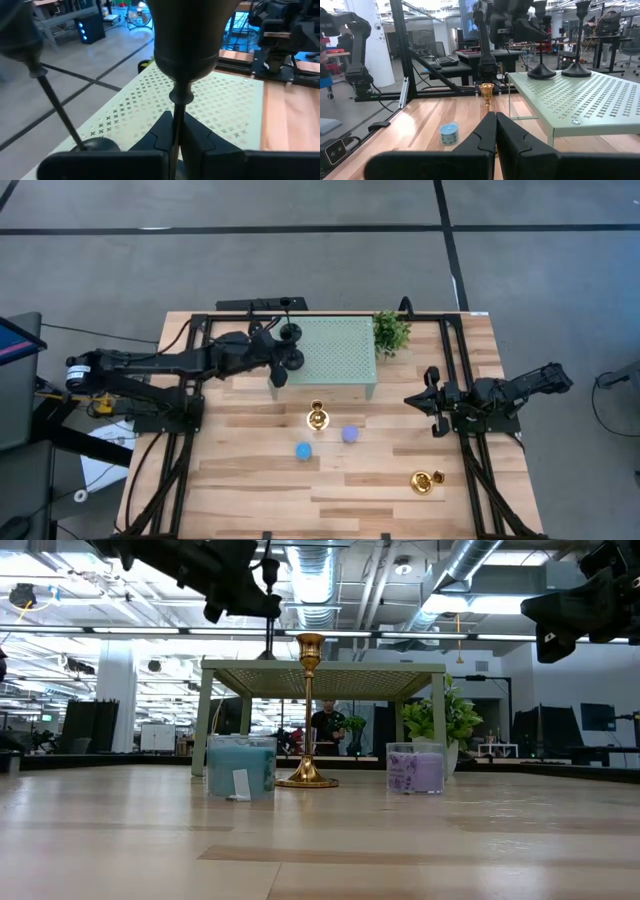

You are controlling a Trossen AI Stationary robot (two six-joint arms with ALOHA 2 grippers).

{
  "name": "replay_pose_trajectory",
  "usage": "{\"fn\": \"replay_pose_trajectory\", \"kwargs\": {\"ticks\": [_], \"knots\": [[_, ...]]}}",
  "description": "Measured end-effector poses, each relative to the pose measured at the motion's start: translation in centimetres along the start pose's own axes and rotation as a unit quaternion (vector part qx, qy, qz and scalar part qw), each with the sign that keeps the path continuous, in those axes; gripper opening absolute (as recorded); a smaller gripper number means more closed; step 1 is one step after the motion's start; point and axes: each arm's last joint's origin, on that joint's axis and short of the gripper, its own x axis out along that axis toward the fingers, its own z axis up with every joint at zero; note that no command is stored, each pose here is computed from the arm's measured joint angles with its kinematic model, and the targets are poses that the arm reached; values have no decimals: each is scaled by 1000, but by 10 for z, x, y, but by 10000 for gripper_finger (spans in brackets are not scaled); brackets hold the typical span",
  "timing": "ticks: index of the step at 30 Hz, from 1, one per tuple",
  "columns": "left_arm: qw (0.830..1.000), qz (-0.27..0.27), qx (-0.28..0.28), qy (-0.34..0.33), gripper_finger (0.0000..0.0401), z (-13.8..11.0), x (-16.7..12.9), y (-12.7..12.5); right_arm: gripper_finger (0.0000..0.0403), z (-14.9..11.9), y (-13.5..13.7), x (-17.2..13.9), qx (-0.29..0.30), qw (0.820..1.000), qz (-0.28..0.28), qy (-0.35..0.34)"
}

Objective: Pick & Place candle stick holders
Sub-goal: Put the black candle holder on the shelf

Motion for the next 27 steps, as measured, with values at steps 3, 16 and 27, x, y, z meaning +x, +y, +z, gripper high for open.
{"fn": "replay_pose_trajectory", "kwargs": {"ticks": [3, 16, 27], "knots": [[1000, 4, 0, 7, 15, -1, 1, 2, 0, 0, 0, 0, 0, 1000, 0, 0], [1000, 5, -7, 14, 22, -3, 0, 2, 0, 0, 0, 0, 0, 1000, 0, 0], [998, 63, -3, 17, 90, -3, 0, 5, 0, 0, 0, 0, 0, 1000, 0, 0]]}}
